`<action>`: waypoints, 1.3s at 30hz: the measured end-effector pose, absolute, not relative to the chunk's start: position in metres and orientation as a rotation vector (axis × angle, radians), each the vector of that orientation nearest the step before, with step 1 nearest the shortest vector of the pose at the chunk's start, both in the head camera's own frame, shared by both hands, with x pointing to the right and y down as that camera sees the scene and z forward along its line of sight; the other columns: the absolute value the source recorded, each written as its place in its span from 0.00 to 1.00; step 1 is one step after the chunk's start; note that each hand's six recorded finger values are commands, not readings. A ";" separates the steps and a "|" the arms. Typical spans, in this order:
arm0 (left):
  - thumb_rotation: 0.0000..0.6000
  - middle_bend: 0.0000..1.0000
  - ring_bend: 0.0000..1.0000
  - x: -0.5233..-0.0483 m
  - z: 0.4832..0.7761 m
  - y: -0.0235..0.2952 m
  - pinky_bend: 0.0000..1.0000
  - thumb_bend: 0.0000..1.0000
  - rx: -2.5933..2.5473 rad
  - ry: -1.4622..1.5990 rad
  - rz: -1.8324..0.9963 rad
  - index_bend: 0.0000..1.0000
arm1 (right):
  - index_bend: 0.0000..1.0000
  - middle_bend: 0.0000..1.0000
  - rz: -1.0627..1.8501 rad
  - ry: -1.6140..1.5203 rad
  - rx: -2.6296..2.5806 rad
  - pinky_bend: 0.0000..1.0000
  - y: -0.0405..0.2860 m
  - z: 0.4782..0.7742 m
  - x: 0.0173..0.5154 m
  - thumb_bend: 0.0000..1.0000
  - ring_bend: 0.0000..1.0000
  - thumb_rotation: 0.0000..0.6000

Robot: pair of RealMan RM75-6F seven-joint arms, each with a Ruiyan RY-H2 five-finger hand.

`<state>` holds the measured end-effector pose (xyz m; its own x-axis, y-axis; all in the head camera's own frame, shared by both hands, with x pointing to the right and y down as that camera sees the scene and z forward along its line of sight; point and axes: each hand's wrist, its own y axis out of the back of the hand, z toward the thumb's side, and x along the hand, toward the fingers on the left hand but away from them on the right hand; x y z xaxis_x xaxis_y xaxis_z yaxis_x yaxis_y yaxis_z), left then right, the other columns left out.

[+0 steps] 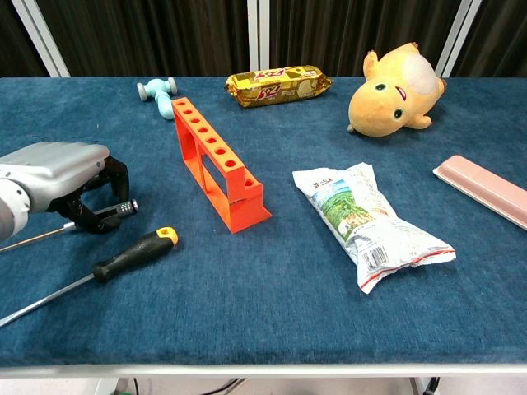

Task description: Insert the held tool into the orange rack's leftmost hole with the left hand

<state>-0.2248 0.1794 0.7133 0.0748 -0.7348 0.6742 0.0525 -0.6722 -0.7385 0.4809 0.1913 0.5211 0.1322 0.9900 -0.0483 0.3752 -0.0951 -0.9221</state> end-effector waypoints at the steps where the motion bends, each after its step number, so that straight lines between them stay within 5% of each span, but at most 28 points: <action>1: 0.94 0.35 0.22 -0.225 0.713 0.179 0.39 0.29 -1.752 0.683 -1.661 0.46 | 0.00 0.00 0.962 -1.357 -1.604 0.00 0.191 0.521 0.481 0.33 0.00 1.00; 18: 1.00 0.46 0.29 -0.218 0.700 0.181 0.42 0.42 -1.753 0.728 -1.607 0.62 | 0.00 0.00 0.963 -1.349 -1.622 0.00 0.195 0.522 0.479 0.33 0.00 1.00; 39: 1.00 0.48 0.31 -0.243 0.581 0.143 0.43 0.43 -1.954 1.419 -1.178 0.61 | 0.00 0.00 0.970 -1.280 -1.653 0.00 0.198 0.528 0.473 0.33 0.00 1.00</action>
<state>-0.2427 0.1425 0.5814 0.1058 -0.9215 0.3738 -0.5364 -0.3694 -0.7588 0.4726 0.1982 0.5277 0.1891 0.9777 -0.0911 0.3526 -0.1542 -0.9230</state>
